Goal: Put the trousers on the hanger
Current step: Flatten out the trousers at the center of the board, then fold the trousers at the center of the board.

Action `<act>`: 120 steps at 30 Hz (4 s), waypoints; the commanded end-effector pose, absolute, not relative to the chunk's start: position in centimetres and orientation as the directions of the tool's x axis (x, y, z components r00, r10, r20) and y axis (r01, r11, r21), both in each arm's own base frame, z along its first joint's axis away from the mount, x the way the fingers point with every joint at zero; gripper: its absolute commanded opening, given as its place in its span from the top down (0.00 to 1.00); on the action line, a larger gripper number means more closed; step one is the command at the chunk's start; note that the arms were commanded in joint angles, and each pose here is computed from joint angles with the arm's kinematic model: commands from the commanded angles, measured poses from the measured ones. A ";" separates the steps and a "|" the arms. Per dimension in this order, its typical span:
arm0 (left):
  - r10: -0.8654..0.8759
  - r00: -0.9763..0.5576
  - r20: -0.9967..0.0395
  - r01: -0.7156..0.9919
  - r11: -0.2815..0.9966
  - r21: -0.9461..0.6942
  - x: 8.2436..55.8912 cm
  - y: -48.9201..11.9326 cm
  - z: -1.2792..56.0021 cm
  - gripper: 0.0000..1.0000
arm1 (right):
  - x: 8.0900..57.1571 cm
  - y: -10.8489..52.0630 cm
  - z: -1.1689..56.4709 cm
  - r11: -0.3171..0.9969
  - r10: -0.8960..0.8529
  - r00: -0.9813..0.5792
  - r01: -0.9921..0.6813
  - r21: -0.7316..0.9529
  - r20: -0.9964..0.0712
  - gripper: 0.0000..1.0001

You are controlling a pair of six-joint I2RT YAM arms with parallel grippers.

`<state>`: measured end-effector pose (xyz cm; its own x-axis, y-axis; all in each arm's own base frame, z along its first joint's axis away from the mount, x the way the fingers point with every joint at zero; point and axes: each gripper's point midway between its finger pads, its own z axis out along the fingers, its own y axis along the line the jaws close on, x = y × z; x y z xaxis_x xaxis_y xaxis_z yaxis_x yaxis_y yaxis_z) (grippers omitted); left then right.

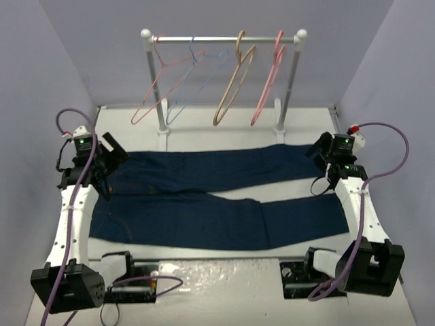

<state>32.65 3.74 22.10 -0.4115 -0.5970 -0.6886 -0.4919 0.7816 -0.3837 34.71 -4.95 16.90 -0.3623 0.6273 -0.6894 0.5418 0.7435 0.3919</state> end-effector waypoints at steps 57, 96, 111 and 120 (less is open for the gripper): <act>-0.899 -0.275 -0.341 -0.941 0.325 -0.098 15.6 3.0 3.6 0.11 | 25.1 6.9 11.8 0.866 0.460 -0.708 0.225 0.446 -0.536 0.07; -0.816 -0.296 -0.496 -0.779 0.507 -0.368 21.0 2.5 15.0 1.00 | 22.2 -2.9 2.2 0.624 0.757 -0.550 0.768 0.141 -0.353 0.02; -0.593 -0.499 -0.632 -0.622 0.753 -0.216 20.5 2.1 17.2 1.00 | 31.8 -5.5 0.3 0.688 0.683 -0.606 0.721 0.080 -0.407 0.03; -0.568 -0.584 -0.580 -0.540 0.805 -0.246 21.5 0.1 15.7 1.00 | 35.2 -7.6 6.9 0.680 0.643 -0.512 0.724 0.116 -0.570 0.05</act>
<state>19.85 0.75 14.55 -0.5735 -0.6084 -0.5486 -0.6076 0.7651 -0.2133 33.65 -5.54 2.17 -0.5991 0.6743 -0.4317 0.7095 0.6970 0.1040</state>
